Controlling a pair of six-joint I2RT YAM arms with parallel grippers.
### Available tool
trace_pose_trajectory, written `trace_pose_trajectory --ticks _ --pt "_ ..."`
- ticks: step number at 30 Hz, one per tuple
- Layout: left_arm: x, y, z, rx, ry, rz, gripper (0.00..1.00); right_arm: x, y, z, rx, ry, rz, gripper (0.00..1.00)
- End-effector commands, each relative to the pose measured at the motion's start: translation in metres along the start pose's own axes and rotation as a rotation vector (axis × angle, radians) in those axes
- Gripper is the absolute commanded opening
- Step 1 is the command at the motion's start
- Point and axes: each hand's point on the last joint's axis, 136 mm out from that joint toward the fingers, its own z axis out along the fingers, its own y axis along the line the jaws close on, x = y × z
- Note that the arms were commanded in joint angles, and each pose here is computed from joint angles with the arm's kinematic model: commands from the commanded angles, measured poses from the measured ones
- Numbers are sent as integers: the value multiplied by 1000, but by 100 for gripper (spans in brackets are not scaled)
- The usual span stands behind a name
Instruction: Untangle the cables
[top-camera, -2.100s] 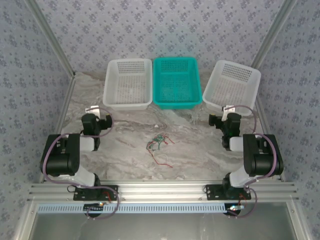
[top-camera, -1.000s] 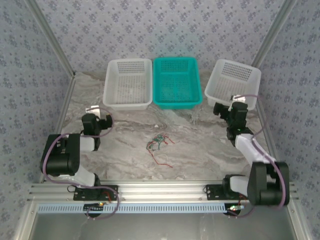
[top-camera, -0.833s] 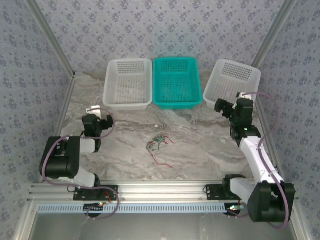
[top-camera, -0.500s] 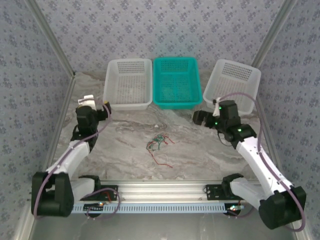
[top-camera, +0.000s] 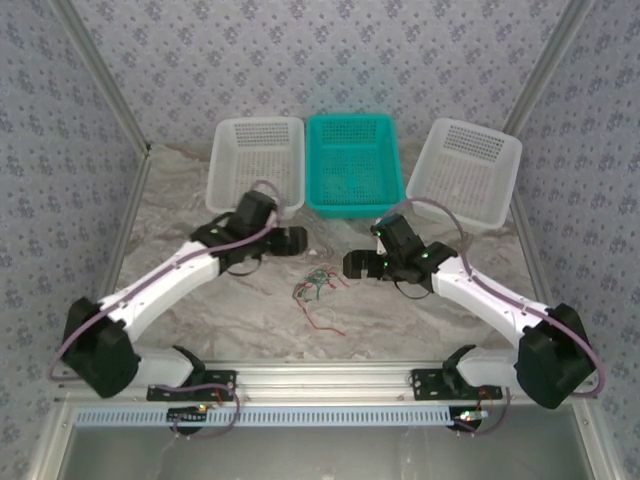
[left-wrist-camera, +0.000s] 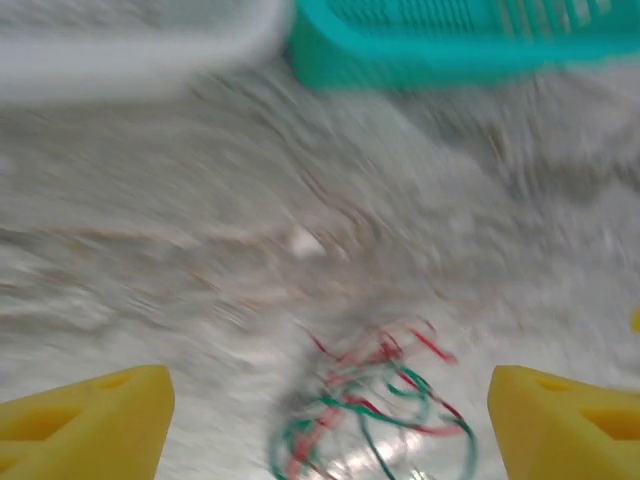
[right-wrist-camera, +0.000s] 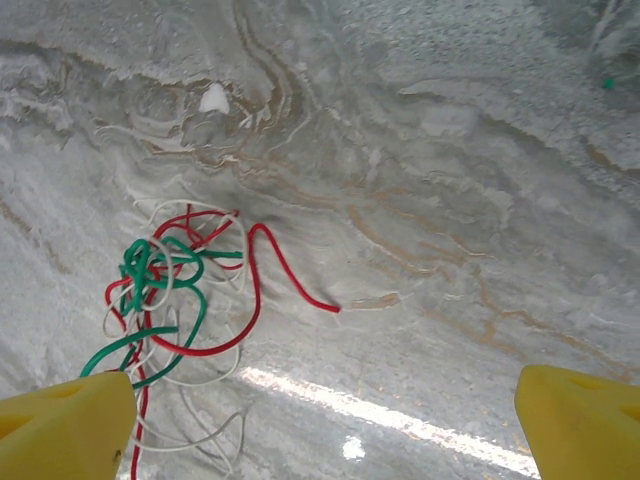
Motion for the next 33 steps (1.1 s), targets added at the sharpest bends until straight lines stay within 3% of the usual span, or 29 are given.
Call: trace_pose_trajectory --ticks 1,8,12,17,19,24,29,33 --pt "37 -34 9 23 200 18 75 3 -21 -8 62 -42 64 100" --pt "73 -60 45 15 352 151 57 12 -53 -26 80 -111 199 100" --pt "88 -82 60 110 403 174 47 15 -57 -33 77 -137 213 100" --pt "93 -86 66 107 413 195 17 18 -58 -31 82 -110 196 100" --pt "94 -79 65 76 414 209 0 17 -56 -30 77 -104 184 100" --pt "84 -80 49 90 362 224 0 4 -34 -33 -2 -149 56 100" --pt "56 -100 20 211 270 201 0 -5 10 -34 -162 -248 -178 100" --pt "40 -101 8 253 232 177 0 8 52 -33 -319 -331 -426 100"
